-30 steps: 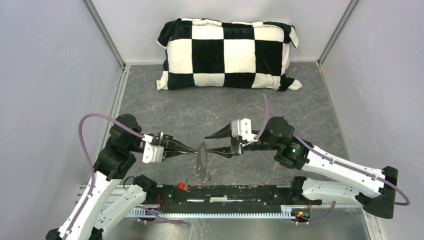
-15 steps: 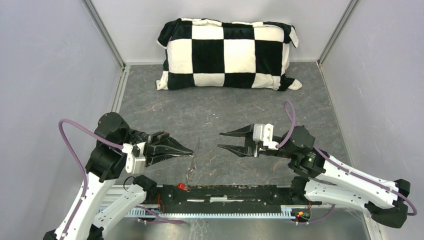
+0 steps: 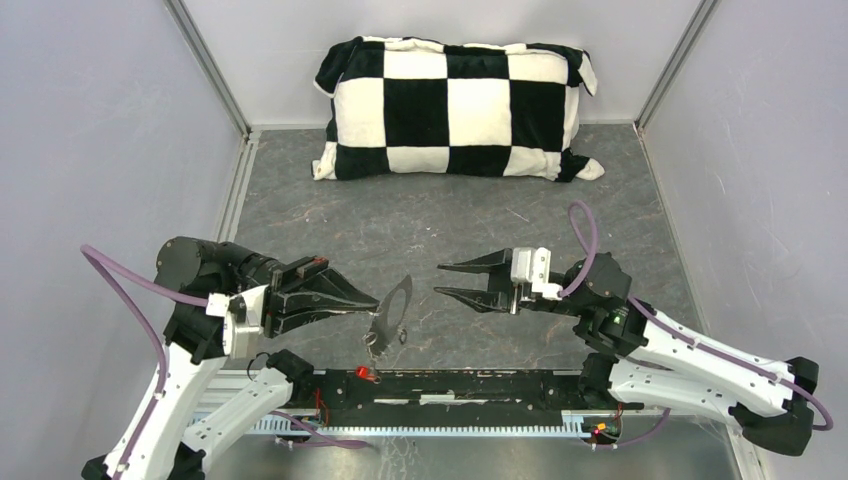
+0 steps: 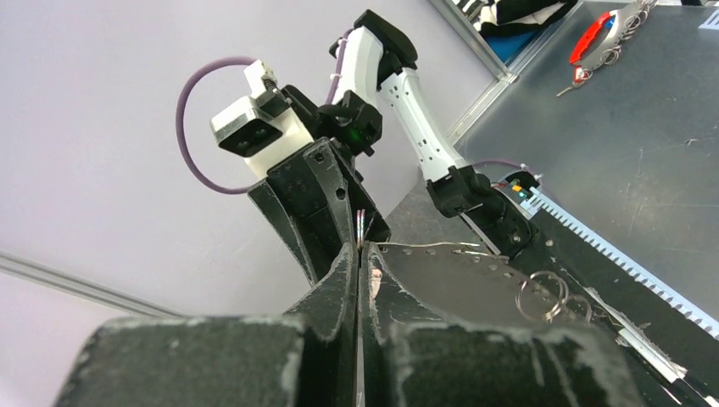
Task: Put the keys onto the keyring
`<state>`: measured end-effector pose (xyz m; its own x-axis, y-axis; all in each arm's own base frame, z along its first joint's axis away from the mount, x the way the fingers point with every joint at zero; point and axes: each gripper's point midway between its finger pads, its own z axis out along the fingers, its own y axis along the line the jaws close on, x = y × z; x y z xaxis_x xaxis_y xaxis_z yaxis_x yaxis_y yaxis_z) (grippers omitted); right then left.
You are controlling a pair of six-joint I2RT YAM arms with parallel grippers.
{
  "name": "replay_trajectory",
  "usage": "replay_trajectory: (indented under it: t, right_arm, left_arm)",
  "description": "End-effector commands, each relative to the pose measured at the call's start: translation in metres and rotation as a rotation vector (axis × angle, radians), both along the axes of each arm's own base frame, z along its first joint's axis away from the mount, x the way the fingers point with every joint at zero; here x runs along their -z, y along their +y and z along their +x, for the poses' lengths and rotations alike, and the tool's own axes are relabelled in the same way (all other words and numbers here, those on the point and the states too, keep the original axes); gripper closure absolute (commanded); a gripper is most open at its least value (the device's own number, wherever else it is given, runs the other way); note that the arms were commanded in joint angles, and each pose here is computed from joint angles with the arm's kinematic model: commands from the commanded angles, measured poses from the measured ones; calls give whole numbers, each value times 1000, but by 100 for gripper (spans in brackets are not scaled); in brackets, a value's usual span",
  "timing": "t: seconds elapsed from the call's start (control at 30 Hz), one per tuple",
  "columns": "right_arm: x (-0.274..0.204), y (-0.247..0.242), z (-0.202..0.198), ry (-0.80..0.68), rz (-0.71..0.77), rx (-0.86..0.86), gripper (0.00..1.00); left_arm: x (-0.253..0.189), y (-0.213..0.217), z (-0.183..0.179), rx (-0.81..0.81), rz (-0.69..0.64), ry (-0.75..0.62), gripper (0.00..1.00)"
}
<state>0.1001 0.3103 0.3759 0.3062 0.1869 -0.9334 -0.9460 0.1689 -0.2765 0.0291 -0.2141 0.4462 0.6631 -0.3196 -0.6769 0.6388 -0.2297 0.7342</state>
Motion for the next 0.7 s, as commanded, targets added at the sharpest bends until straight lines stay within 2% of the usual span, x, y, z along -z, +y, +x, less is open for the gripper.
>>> replay_trajectory:
  t: [0.0,0.33,0.67]
  right_arm:
    - [-30,1,-10,-40,117,-56,58]
    - [-73,22,-46,-140,229,-242,54]
    - [-106,24,-52,-203,342,-243,55]
  left_arm:
    - [-19,2,-7,9,-29,-15,98]
    - [-24,-1,-4,-15,-44,43,98]
    - [-18,-7,3,-24,-36,86,98]
